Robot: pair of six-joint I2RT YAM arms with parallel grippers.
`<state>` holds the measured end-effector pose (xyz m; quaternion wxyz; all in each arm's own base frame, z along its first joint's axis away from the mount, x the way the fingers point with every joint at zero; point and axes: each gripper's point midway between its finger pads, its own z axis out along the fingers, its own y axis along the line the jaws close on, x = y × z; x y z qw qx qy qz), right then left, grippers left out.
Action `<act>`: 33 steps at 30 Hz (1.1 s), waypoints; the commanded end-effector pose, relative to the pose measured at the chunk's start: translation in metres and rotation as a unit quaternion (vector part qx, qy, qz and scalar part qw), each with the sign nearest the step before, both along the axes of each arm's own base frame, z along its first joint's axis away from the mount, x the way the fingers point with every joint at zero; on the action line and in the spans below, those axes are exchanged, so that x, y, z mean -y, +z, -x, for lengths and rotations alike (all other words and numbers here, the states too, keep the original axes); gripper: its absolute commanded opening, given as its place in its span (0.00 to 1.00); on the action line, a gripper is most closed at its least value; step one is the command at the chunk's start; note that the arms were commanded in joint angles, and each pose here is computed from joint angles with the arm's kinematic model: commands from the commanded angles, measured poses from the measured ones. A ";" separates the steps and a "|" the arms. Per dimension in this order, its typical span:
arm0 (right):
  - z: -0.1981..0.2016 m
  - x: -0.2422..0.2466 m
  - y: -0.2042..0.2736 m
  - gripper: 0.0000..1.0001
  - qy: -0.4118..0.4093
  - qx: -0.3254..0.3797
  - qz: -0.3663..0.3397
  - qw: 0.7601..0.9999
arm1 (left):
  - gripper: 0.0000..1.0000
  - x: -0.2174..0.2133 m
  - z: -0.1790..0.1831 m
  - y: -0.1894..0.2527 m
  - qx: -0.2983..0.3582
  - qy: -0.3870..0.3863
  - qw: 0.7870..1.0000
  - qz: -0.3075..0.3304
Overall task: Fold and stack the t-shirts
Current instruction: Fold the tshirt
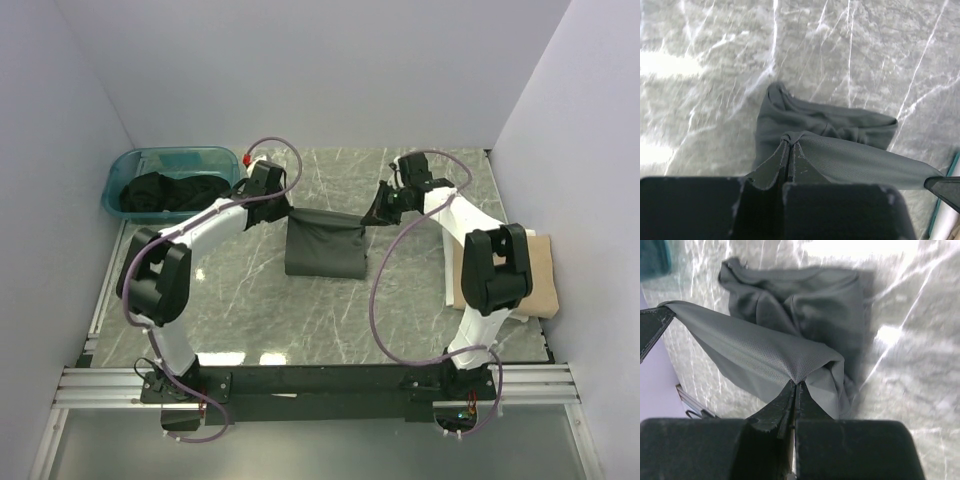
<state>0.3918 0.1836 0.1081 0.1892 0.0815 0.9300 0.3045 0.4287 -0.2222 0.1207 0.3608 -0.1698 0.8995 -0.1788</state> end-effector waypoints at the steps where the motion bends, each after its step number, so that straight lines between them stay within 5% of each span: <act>1: -0.025 0.007 0.005 0.00 -0.002 0.026 0.005 1.000 | 0.01 -0.003 -0.027 0.009 0.022 -0.004 1.000 0.002; 9: -0.064 0.014 -0.020 0.06 -0.019 0.032 0.017 0.999 | 0.03 0.001 -0.053 -0.012 0.000 -0.017 1.000 0.008; 11: -0.080 0.019 -0.017 0.22 -0.028 0.044 0.029 0.998 | 0.19 0.002 -0.057 -0.021 -0.009 -0.023 1.000 0.004; 12: -0.081 0.022 -0.026 0.30 -0.028 0.029 0.038 0.998 | 0.47 0.003 -0.062 -0.015 -0.006 -0.026 1.000 0.003; 16: -0.093 0.028 -0.009 0.47 -0.032 0.046 0.060 0.997 | 0.92 0.007 -0.070 0.002 0.010 -0.040 0.999 0.000; 20: -0.071 0.027 0.013 0.69 -0.035 0.068 0.048 0.996 | 0.99 0.013 -0.058 0.026 0.029 -0.055 0.998 0.027; 28: 0.007 -0.021 0.021 0.75 0.020 0.085 -0.022 0.996 | 0.99 0.061 0.004 0.022 0.021 -0.131 0.988 0.083; 33: 0.008 -0.037 0.002 0.75 0.034 0.074 -0.028 0.996 | 1.00 0.071 -0.008 -0.006 0.004 -0.114 0.989 0.092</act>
